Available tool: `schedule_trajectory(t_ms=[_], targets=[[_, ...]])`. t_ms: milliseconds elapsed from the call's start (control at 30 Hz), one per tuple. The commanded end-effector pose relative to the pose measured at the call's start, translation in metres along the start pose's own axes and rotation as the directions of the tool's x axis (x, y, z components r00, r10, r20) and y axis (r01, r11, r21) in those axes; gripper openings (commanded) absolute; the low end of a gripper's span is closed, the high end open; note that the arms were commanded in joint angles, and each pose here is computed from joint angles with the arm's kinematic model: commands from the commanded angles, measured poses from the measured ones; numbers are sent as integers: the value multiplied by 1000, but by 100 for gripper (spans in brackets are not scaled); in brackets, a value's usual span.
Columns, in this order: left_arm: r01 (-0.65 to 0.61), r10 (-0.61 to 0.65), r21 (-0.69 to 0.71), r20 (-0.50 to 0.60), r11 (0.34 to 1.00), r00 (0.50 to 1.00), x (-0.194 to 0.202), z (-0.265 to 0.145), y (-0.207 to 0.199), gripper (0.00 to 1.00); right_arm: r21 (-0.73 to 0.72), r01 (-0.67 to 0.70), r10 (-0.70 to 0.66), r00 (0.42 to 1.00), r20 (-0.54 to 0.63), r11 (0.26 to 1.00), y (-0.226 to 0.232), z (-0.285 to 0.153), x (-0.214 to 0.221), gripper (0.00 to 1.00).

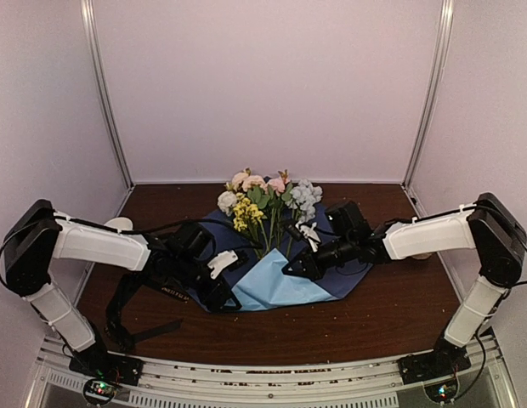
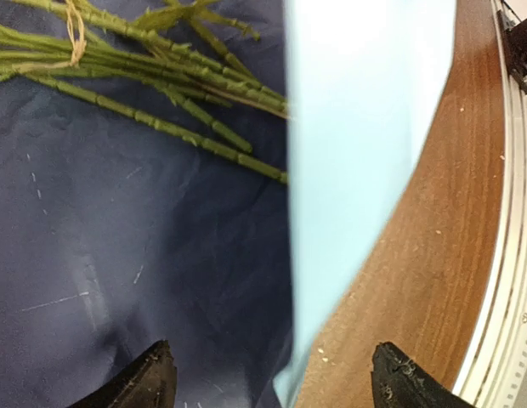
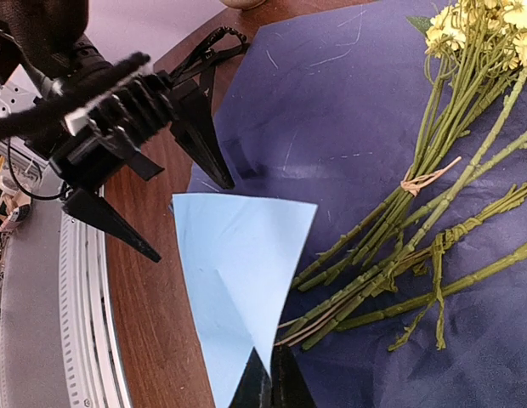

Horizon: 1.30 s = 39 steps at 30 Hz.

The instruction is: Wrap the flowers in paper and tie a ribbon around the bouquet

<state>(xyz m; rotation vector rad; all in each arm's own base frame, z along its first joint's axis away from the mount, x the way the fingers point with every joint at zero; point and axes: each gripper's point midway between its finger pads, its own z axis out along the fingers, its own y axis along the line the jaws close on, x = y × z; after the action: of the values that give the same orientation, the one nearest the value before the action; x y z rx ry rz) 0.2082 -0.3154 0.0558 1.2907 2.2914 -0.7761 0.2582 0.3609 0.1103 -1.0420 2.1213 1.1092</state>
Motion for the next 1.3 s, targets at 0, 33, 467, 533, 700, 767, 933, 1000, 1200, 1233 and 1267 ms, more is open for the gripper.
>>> schedule_trajectory(t_ms=[0, 33, 467, 533, 700, 767, 933, 1000, 1200, 1233, 1267], targets=[[-1, 1, 40, 7, 999, 1000, -2, 12, -1, 80, -21, 23, -22, 998, 54, 1000, 10, -12, -15, 0], [-4, 3, 52, 4, 999, 1000, -2, 14, -3, 75, -21, 21, -20, 998, 51, 1000, 10, -12, -14, 0], [-30, 28, 101, 19, 994, 999, -2, 13, -12, 0, 32, -259, 256, 964, 72, 965, -27, -49, 8, 31], [-31, 30, 99, 14, 995, 999, -2, 12, -13, 0, 35, -306, 304, 951, 54, 952, -31, -43, 15, 22], [-40, 39, 91, 20, 995, 999, -6, 6, -13, 0, -39, -370, 363, 924, -122, 928, -18, -5, 53, 8], [-45, 43, 80, 24, 996, 999, -8, 3, -13, 0, -30, -407, 397, 903, -165, 913, -18, -3, 71, 4], [-50, 49, 63, 11, 997, 999, -10, -4, -12, 0, 187, -461, 498, 805, -323, 867, -32, -18, 138, 0], [-53, 53, 56, 5, 997, 999, -10, -4, -11, 0, 294, -469, 551, 750, -365, 833, -37, -30, 164, 0], [-52, 54, 43, -35, 998, 998, -2, 1, -6, 0, 436, -501, 648, 692, -317, 748, -52, -62, 192, 0], [-49, 51, 45, -42, 998, 998, -1, 4, -6, 0, 440, -484, 636, 703, -320, 756, -52, -65, 188, 0], [-46, 49, 46, -49, 998, 998, 0, 6, -5, 0, 428, -472, 620, 712, -330, 770, -50, -67, 183, 1]])
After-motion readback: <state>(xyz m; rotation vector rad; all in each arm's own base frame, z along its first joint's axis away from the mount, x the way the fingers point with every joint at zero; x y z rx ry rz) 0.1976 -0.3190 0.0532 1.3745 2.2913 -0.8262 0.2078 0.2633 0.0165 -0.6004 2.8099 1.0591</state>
